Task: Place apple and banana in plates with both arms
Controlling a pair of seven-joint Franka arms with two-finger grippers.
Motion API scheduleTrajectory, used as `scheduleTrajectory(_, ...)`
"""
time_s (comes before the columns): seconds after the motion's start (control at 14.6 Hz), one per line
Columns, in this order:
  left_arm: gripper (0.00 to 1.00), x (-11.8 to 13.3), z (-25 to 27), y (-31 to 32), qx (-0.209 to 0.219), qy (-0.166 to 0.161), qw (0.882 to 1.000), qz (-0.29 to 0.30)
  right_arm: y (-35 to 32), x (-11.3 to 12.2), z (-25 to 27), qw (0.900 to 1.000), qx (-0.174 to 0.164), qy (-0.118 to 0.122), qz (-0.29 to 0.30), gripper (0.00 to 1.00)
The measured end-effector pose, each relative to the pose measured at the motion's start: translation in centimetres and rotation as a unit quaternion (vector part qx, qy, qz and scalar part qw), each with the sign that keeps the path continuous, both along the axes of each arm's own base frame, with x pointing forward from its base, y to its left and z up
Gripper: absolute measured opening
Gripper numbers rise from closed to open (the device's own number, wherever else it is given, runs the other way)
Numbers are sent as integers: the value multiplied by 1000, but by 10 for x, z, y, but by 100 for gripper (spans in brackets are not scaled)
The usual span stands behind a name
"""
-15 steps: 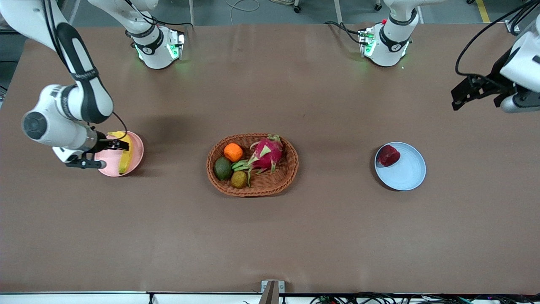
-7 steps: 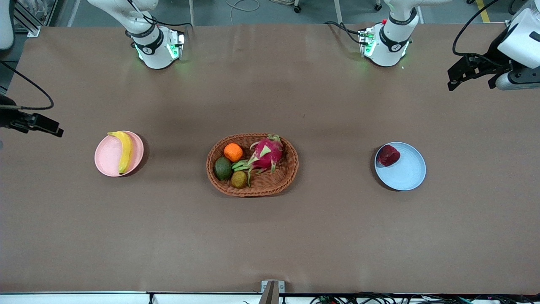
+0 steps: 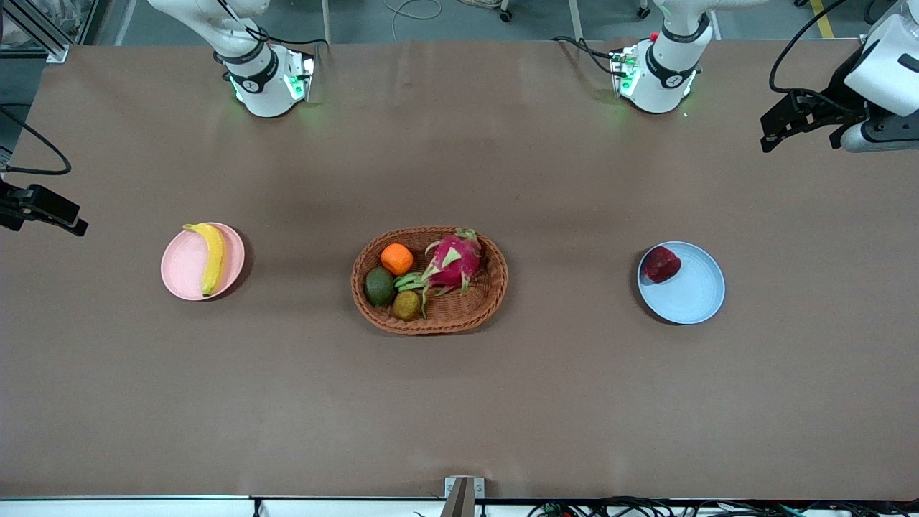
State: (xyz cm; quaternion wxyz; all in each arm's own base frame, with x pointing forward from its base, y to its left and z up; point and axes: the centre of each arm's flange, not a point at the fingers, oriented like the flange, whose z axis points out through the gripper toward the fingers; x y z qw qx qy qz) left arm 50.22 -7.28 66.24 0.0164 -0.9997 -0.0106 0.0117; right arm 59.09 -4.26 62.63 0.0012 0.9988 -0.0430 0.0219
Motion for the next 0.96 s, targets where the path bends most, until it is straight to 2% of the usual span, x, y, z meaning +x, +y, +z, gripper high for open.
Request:
scheduleTrajectory(0.27, 100, 0, 0, 3, 0, 1, 1000, 2, 0, -2, 4, 1000, -1, -5, 10, 100)
scheduleTrajectory(0.48, 100, 0, 0, 3, 1, 3, 1000, 3, 0, -12, 4, 1000, -3, -22, 11, 100)
scheduleTrajectory(0.69, 100, -1, -1, 3, 1, 7, 1000, 3, -3, -30, 4, 1000, -3, -19, 7, 100)
scheduleTrajectory(0.96, 100, -3, -1, 3, 2, 12, 1000, 3, -11, -39, 5, 1000, -3, -19, 7, 100)
